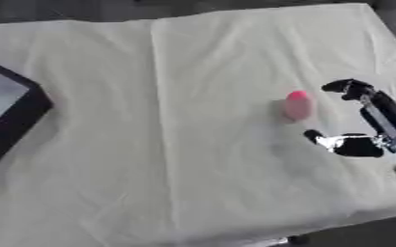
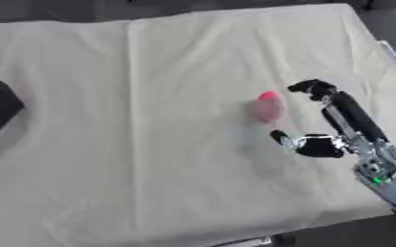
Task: Pick up the objects with one hand, pass them to the other hand, and then place them into the box on the other side of the table.
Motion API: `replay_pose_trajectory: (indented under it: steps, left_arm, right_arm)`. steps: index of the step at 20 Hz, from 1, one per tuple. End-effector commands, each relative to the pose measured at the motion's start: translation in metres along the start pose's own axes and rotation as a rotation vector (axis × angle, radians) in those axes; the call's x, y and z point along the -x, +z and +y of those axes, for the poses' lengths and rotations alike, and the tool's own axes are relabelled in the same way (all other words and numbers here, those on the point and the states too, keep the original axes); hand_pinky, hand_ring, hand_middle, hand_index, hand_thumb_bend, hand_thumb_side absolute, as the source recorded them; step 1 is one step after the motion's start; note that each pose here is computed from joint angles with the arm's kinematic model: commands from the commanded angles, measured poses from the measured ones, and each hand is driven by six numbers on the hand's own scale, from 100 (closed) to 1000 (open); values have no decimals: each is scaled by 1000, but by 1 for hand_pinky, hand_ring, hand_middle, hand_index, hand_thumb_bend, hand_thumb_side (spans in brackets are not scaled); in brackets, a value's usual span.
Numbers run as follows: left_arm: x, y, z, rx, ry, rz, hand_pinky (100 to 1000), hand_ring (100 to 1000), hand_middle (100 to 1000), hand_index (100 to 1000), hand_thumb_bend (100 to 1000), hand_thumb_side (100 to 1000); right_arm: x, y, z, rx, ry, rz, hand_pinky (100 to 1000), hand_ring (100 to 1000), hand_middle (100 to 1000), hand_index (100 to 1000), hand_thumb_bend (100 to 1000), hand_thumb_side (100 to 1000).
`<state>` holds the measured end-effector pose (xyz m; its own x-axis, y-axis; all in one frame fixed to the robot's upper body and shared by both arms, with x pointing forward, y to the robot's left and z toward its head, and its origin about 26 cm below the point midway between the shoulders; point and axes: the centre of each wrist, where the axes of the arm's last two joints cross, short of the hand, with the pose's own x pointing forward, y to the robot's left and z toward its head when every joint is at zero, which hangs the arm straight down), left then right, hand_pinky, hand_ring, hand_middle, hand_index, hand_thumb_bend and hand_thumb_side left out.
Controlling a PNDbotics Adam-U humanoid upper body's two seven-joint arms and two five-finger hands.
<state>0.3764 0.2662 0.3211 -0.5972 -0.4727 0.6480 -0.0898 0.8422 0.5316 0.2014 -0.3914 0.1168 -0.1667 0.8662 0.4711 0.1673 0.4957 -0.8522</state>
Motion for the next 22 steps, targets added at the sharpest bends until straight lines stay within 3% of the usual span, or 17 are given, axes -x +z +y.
replay_pose_trajectory:
  steps: [1,10,11,15,22]
  left_arm:
    - [-13,-3,15,-34,-22,-44,1000,650,653,726,100,688]
    - [-13,-3,15,-35,-20,-45,1000,650,653,726,100,688]
    - [-16,-4,16,-44,-14,-60,1000,651,652,720,100,687]
    - [-25,-6,14,-66,13,-109,1000,651,652,719,100,687]
    - [-34,-10,10,-66,25,-151,1000,652,653,718,100,682]
  right_arm:
    - [-2,-4,-14,-8,24,-30,803,861,802,826,557,240]
    - [-1,-3,-14,-10,18,-30,803,861,802,826,557,240]
    - [-1,-3,-16,6,13,-22,791,853,797,823,531,174]
    - [3,-5,-29,103,0,26,788,852,796,821,506,160]
    - [3,-2,-23,194,-21,62,785,849,785,810,459,147]
